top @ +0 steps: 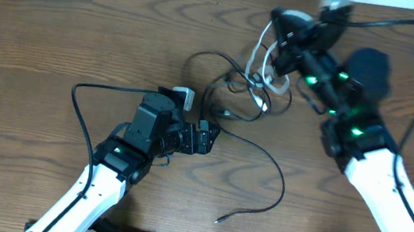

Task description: Untangle cables

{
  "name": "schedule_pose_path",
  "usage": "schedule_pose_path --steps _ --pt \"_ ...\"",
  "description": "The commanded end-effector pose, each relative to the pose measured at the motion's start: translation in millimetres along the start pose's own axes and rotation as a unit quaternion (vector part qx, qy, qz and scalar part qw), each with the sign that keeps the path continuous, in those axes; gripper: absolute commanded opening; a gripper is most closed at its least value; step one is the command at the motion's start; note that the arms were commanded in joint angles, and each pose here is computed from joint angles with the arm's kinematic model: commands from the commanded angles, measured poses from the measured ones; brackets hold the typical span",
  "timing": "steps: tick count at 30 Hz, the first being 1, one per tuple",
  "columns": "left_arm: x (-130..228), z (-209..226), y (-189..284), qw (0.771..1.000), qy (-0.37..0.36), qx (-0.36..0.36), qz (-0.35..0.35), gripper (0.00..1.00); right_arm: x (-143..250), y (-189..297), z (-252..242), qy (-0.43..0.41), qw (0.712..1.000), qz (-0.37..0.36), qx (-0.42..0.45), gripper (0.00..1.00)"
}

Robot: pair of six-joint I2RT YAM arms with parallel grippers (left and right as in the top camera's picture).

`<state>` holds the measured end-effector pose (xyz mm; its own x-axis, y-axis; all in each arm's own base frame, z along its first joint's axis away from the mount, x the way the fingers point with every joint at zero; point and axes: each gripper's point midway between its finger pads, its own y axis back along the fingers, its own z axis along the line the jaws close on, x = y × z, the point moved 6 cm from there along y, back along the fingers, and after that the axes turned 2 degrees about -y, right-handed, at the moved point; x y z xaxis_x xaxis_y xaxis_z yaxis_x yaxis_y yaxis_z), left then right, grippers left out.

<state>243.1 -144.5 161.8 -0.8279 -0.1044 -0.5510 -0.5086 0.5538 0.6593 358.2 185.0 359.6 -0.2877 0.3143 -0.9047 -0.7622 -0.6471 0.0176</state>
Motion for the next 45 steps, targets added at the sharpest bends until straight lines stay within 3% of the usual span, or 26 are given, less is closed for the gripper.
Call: schedule_pose_path --steps 1,5,7,10,15,24,32,38,40,45 --pt "-5.1 -2.5 2.1 1.0 -0.012 -0.002 -0.009 0.98 31.3 -22.7 3.0 0.009 0.998 0.04 -0.039 0.01" --pt "-5.1 -2.5 2.1 1.0 -0.012 -0.002 -0.009 0.98 -20.7 -1.2 45.1 0.085 0.971 -0.066 -0.215 0.01" --pt "-5.1 -2.5 2.1 1.0 -0.012 -0.002 -0.009 0.98 -43.5 14.3 50.5 0.089 0.962 -0.108 -0.236 0.01" --pt "-5.1 -2.6 2.1 1.0 -0.011 -0.002 -0.009 0.98 -27.4 8.2 36.0 0.05 0.977 -0.051 -0.2 0.01" --pt "-5.2 -2.6 2.1 1.0 -0.011 -0.002 -0.009 0.98 40.5 -14.4 -12.2 -0.017 0.997 0.079 -0.001 0.01" --pt "-21.3 -11.5 3.3 0.997 0.047 0.024 -0.051 0.98 41.1 -8.4 0.5 0.018 0.996 0.089 -0.015 0.01" --pt "-30.8 -26.0 -6.9 0.996 0.007 0.052 -0.077 0.98 27.9 0.3 9.5 -0.017 0.997 0.072 -0.02 0.01" --pt "-38.9 -19.1 -40.5 0.992 -0.01 -0.01 -0.124 0.98 12.9 16.2 30.6 -0.009 0.996 0.062 -0.067 0.01" --pt "-41.0 -24.9 -57.5 0.99 -0.039 0.003 -0.136 1.0 10.0 21.3 35.2 -0.008 0.995 0.062 -0.075 0.01" --pt "-45.7 -32.7 -83.8 0.984 -0.056 0.03 -0.169 0.93 14.4 24.0 41.9 -0.011 0.991 0.081 -0.105 0.01"
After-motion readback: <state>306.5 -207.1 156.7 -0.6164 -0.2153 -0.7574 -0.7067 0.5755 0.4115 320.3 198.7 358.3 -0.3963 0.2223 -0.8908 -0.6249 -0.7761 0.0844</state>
